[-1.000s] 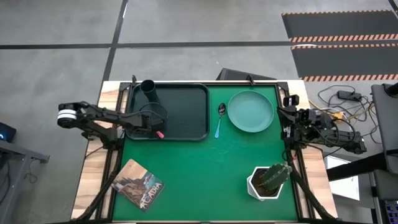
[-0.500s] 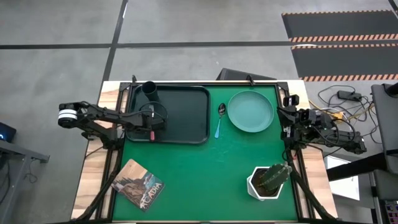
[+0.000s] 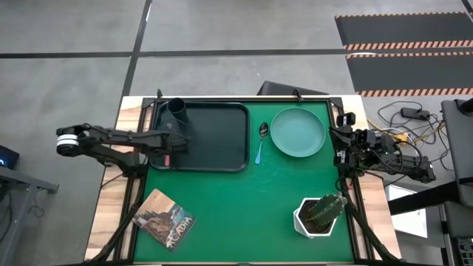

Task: Pick and place plate/cup/fork/spoon on tray
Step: Put the pink fork on the black serving tray to the bottom of the black cup

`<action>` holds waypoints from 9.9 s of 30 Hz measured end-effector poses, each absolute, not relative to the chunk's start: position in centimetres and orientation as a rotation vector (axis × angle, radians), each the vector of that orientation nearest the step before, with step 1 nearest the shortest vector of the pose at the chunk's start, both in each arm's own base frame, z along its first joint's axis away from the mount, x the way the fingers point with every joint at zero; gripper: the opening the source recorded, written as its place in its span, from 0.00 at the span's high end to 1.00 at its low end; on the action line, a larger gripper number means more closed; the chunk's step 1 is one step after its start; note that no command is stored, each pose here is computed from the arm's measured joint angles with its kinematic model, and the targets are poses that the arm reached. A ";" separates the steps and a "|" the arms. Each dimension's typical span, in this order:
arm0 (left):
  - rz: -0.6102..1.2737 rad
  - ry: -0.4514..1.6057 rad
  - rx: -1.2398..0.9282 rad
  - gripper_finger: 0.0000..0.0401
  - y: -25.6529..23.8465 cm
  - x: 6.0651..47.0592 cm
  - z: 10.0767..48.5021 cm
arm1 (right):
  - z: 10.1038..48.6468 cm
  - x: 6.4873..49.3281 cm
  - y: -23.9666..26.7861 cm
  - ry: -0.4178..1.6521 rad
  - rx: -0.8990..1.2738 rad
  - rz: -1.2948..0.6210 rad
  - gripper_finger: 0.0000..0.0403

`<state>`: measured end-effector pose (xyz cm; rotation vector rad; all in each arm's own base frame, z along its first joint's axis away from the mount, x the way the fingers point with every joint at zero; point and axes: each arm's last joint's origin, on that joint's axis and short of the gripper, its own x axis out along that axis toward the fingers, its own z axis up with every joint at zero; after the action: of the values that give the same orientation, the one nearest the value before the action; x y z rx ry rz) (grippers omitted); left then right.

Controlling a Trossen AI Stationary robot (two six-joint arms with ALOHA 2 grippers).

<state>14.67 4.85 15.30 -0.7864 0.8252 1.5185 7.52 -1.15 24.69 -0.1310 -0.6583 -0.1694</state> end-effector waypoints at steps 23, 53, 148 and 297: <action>1.524 0.840 -0.710 0.91 4.6 13.0 13.7 | 24.7 7.5 -1.2 -0.658 -0.138 -0.180 0.92; 0.750 0.548 -0.367 0.65 3.6 18.5 24.6 | 25.3 7.4 -1.1 -0.656 -0.101 -0.164 0.92; 0.451 0.346 0.552 0.89 1.6 14.9 26.1 | 23.4 38.5 -11.0 1.056 0.753 -0.951 0.66; 0.921 0.439 -0.326 0.96 3.1 16.9 22.9 | 32.1 33.9 -0.7 0.751 -0.074 -0.538 0.66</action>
<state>16.89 3.14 22.87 -0.3261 0.4393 0.9205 33.86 -0.69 32.13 -0.0742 0.7506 -0.5381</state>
